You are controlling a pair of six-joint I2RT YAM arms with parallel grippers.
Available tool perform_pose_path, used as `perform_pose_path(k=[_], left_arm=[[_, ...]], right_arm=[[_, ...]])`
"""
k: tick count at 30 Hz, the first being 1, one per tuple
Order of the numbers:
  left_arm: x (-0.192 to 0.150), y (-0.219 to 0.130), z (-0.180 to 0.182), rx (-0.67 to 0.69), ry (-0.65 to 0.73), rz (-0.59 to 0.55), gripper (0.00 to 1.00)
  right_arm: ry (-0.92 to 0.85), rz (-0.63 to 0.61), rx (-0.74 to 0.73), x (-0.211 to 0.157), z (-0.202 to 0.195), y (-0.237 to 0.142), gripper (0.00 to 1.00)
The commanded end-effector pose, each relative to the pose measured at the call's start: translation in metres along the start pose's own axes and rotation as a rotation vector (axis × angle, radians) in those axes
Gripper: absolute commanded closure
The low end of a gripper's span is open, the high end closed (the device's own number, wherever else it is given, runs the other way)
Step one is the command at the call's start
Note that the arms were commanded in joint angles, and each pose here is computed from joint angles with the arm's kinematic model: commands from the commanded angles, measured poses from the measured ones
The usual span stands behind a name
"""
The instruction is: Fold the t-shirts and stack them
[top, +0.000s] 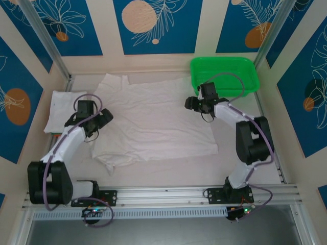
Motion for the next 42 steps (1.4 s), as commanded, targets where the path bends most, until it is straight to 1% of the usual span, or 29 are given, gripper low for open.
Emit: perform_pose_path(k=[1,4,7,12,14,20,25,28,35,39,42], left_arm=[[0.02,0.006,-0.024,-0.076,-0.01,-0.063,0.0],[0.017,0.014,-0.027,-0.074,-0.013,-0.054,0.0],[0.015,0.021,-0.023,-0.036,-0.01,-0.045,0.0],[0.013,0.032,-0.015,0.022,-0.005,-0.031,0.0],[0.011,0.039,-0.014,0.033,-0.009,-0.018,0.0],[0.01,0.067,-0.009,0.084,-0.038,0.032,0.0],[0.008,0.083,-0.007,0.094,-0.055,0.05,0.0],[0.005,0.093,-0.004,0.103,-0.066,0.079,0.0],[0.001,0.116,-0.005,0.079,-0.109,0.136,0.0],[0.003,0.116,-0.01,0.042,-0.123,0.139,0.0],[0.008,0.101,-0.016,0.005,-0.116,0.119,0.0]], right_arm=[[-0.046,-0.013,0.075,0.033,0.019,0.017,0.4],[-0.036,0.007,0.11,0.048,0.028,0.044,0.4],[-0.007,0.007,0.093,0.063,0.026,0.067,0.4],[0.025,-0.012,0.061,0.079,0.022,0.079,0.39],[0.017,0.004,0.071,0.075,0.025,0.081,0.39],[-0.09,0.049,0.013,0.047,0.034,0.088,0.37],[-0.151,0.091,0.002,0.03,0.044,0.097,0.37],[-0.148,0.138,-0.012,0.021,0.043,0.107,0.37],[-0.053,0.206,-0.089,0.018,0.019,0.121,0.37],[-0.059,0.204,-0.102,0.021,0.015,0.12,0.37],[-0.09,0.186,-0.051,0.024,0.027,0.11,0.36]])
Point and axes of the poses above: each hand's point on the last joint's axis, 136 mm out from that joint toward the fingers, its own y axis out along the fingers, its own z axis along the line the jaws close on, x = y × z, the point moved 7 cm from there along -y, back along the fingers, and after that the axes turned 1 degree about y, right-handed, at the moved point
